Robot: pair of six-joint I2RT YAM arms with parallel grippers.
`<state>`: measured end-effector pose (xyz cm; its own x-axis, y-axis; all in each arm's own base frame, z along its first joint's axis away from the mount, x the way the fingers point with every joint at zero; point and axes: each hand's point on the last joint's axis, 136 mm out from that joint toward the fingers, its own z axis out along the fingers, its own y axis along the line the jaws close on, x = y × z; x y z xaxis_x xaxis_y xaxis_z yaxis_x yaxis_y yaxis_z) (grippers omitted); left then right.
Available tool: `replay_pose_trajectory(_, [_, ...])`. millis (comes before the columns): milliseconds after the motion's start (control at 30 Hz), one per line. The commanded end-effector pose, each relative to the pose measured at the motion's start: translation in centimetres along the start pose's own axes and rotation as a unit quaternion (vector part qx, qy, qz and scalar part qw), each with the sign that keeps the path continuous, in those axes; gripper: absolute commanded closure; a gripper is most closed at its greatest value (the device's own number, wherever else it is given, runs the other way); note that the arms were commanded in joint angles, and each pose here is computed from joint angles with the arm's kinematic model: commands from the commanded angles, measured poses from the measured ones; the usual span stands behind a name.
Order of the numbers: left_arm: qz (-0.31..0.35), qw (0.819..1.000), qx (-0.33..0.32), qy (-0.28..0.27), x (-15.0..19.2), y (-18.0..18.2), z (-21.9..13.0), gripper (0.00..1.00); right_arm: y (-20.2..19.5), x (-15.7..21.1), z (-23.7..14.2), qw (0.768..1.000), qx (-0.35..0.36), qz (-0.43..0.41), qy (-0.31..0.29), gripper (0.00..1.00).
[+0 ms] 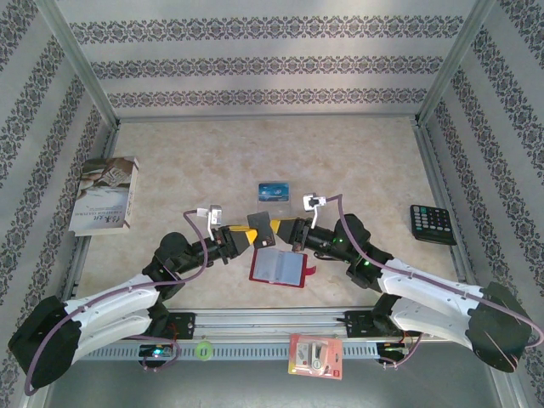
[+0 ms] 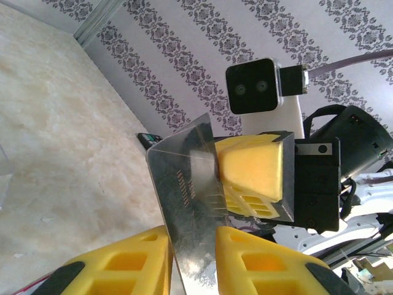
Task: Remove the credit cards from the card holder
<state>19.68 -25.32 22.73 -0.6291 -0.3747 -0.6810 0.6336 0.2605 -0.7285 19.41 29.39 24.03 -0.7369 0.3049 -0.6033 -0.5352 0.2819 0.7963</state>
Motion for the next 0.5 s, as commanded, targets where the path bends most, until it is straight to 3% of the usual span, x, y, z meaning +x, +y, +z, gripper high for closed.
replay_pose_trajectory(0, [0.004,0.999,0.038,-0.015,-0.9,-1.5,-0.1,0.75,0.5,-0.2,0.2,1.0,-0.014,0.003,-0.012,1.0])
replay_pose_trajectory(233, [0.003,1.0,0.011,0.017,-0.6,-0.9,0.9,1.0,-0.8,-0.5,-0.5,1.0,0.013,0.007,-0.024,1.0])
replay_pose_trajectory(333, [0.023,0.998,-0.027,0.059,-0.2,-0.4,1.3,1.0,-2.8,-0.8,-2.5,0.998,0.055,0.009,-0.028,0.8])
replay_pose_trajectory(467, [0.066,0.985,-0.081,0.136,0.2,0.4,1.9,1.0,-5.6,-0.5,-6.0,0.992,0.118,0.009,-0.044,0.74])
